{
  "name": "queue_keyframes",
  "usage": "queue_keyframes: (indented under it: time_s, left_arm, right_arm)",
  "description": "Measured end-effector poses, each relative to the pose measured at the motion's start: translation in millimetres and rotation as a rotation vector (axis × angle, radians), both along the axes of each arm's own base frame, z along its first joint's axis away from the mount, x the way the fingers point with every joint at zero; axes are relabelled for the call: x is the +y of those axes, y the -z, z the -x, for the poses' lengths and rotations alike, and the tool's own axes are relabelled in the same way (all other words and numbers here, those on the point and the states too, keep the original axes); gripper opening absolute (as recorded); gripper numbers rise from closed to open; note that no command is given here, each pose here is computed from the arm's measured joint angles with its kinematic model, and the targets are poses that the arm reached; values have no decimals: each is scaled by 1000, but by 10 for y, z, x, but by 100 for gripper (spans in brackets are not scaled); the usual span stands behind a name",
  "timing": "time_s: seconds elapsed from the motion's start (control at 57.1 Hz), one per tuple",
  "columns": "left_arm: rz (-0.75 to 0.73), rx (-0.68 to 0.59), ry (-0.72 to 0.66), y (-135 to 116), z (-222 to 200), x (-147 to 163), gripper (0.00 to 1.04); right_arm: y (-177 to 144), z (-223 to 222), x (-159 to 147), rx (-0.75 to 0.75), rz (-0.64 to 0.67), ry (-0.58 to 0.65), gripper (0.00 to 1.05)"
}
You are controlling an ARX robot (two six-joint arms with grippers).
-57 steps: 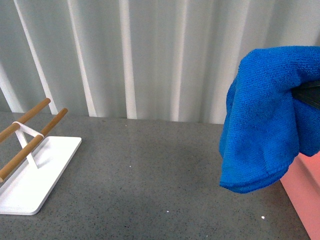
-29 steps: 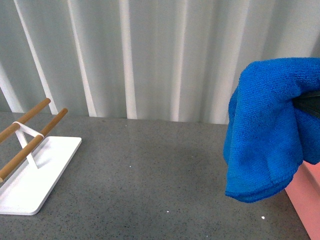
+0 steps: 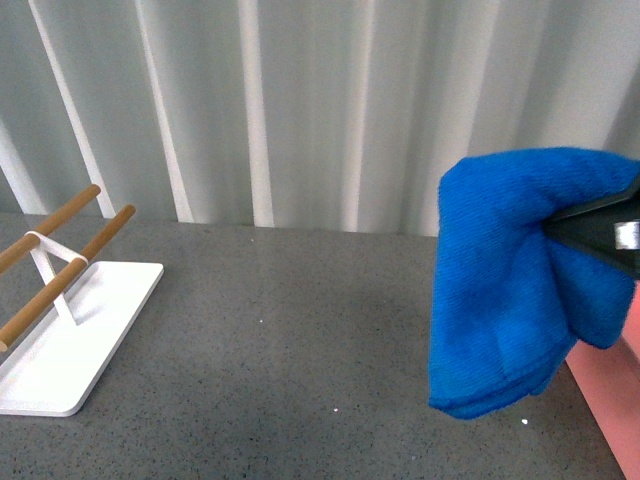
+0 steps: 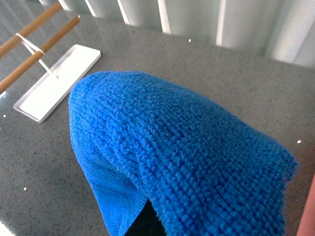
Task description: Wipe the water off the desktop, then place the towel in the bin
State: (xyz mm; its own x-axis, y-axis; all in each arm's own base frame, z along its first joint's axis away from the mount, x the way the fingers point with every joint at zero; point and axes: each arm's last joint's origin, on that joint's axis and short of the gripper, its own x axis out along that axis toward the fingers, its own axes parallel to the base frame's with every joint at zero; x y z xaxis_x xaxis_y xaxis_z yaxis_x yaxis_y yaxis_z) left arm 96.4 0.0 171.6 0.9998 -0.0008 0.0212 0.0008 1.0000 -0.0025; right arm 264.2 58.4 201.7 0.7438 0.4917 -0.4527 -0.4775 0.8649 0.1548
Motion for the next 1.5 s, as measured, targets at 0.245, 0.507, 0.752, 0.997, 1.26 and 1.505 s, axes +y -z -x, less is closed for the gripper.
queue_keyframes:
  time_s: [0.245, 0.507, 0.752, 0.997, 1.26, 1.505]
  left_arm:
    - [0, 0, 0, 0, 0, 0, 76]
    - [0, 0, 0, 0, 0, 0, 98]
    - [0, 0, 0, 0, 0, 0, 98]
    - [0, 0, 0, 0, 0, 0, 98]
    - [0, 0, 0, 0, 0, 0, 98]
    - [0, 0, 0, 0, 0, 0, 98]
  right_arm:
    - [464, -345, 240, 279, 83, 53, 3]
    - [1090, -428, 243, 416, 171, 132, 3]
    - [1329, -445, 86, 462, 163, 171, 3]
    - [1502, -552, -36, 485, 160, 201, 3]
    - [1524, -812, -35, 382, 155, 235, 3]
    - [1486, -1230, 78, 208, 123, 217, 3]
